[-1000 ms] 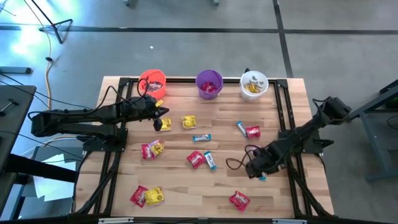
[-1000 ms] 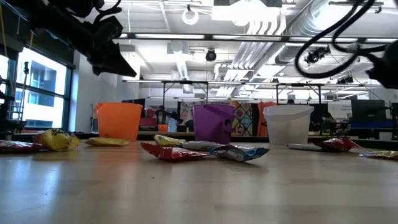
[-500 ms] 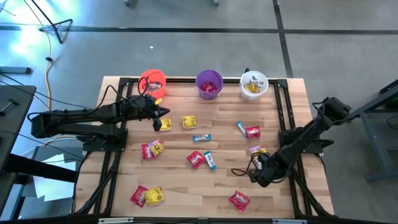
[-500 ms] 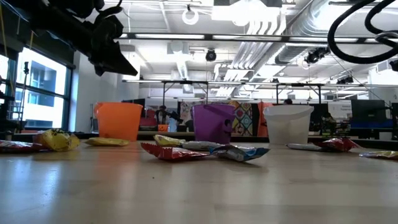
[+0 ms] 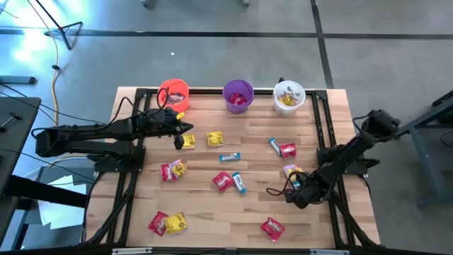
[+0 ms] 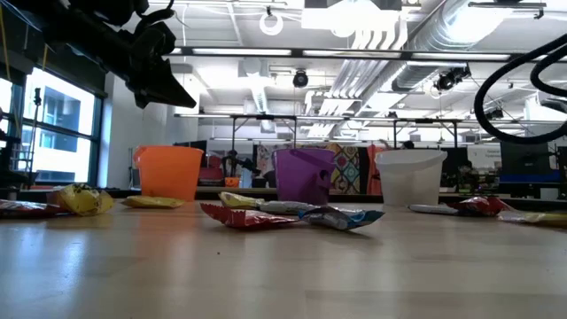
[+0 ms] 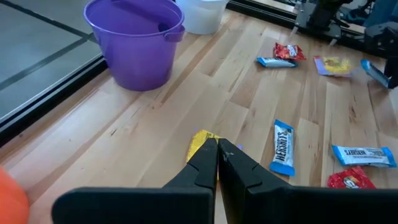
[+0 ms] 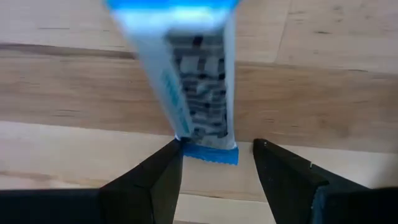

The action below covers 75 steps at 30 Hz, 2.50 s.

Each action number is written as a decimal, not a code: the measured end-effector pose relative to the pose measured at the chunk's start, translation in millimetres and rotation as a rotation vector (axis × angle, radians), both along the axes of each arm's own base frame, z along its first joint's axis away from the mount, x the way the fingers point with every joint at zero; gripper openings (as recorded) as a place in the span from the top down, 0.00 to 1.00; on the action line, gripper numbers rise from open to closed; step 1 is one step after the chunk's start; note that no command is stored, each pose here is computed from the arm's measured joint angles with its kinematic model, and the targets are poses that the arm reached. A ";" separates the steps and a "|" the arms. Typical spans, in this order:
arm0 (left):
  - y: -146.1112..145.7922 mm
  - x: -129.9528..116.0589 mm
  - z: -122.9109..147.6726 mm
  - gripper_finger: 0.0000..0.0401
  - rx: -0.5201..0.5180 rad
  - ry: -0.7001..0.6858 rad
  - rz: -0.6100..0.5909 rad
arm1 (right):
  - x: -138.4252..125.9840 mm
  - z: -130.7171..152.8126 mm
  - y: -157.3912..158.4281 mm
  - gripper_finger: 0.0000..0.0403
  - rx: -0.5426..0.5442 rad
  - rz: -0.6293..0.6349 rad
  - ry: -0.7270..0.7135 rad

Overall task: Sort candy
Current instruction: Put the white chocolate bar into the orange bucket

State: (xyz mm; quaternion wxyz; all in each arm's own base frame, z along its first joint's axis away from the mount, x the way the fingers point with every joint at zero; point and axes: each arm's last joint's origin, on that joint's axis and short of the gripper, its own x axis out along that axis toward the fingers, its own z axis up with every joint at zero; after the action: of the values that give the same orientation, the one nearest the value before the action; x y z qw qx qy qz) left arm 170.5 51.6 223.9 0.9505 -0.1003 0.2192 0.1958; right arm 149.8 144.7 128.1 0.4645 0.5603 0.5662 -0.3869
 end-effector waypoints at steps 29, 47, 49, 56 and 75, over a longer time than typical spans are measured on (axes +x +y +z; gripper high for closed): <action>0.4 -0.1 0.0 1.00 -0.038 -0.016 0.029 | 16.9 16.8 7.5 0.99 -0.135 0.132 -0.216; -0.8 26.5 -30.9 1.00 -0.361 0.062 -0.129 | 31.2 30.3 3.8 0.94 -0.226 0.323 -0.321; -1.0 30.6 -30.3 1.00 -0.393 0.029 -0.156 | 29.0 29.4 2.0 0.97 -0.239 0.324 -0.293; -3.8 46.1 -31.5 1.00 -0.468 0.024 -0.192 | 25.7 28.8 5.1 1.00 -0.236 0.329 -0.284; -27.9 142.7 -28.2 0.97 -0.667 0.080 -0.249 | 30.0 -4.6 28.1 1.00 -0.283 0.384 -0.268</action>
State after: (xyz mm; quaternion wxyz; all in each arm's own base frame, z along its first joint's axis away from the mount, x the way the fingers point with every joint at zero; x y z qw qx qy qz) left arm 313.2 23.7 195.7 0.8727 -0.3700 0.3185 0.0000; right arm 179.8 172.8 123.5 0.6738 0.4184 0.5360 -0.2892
